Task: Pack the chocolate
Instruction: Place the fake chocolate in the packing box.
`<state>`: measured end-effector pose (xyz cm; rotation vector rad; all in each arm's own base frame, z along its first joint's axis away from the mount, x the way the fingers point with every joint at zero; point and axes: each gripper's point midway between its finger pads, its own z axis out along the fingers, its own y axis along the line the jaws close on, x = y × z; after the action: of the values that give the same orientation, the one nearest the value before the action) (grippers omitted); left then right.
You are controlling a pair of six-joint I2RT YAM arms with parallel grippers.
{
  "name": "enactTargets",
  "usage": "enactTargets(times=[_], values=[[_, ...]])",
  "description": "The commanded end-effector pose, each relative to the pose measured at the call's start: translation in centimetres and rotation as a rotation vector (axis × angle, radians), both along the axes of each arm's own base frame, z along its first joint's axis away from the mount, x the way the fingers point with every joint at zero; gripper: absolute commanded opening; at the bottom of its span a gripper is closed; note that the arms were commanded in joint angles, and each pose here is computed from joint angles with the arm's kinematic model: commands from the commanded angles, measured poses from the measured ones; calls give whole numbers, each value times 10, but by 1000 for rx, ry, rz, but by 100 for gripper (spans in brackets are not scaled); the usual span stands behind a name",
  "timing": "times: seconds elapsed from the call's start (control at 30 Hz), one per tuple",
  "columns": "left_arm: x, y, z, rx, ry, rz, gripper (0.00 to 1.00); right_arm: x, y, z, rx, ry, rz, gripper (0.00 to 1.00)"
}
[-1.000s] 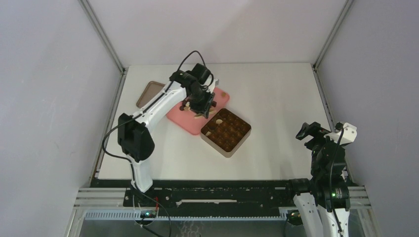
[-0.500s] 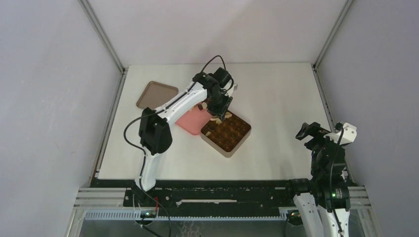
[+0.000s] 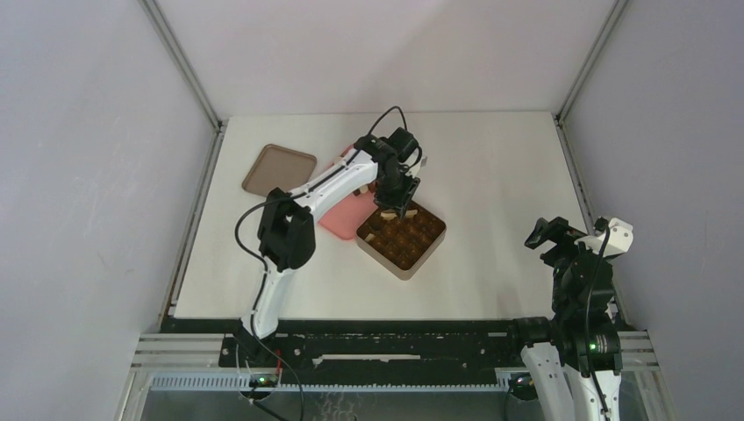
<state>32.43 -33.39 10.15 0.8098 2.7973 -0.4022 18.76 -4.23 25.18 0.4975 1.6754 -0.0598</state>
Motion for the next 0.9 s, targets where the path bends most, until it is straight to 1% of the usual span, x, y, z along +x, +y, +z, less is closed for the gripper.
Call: enactTargets(times=[0.0, 0.2, 0.4, 0.63, 0.87], values=[[11, -20, 23, -77, -63, 0, 46, 1, -2, 7, -22, -25, -1, 95], [11, -16, 33, -76, -86, 1, 47, 2, -1, 6, -23, -24, 1, 95], [7, -1, 54, -67, -118, 3, 45, 2, -1, 7, -22, -25, 0, 95], [4, 41, 76, -44, -152, 55, 43, 2, -1, 7, -24, -27, 1, 95], [14, 94, 76, 14, -153, 150, 43, 2, -2, 7, -25, -29, -1, 95]])
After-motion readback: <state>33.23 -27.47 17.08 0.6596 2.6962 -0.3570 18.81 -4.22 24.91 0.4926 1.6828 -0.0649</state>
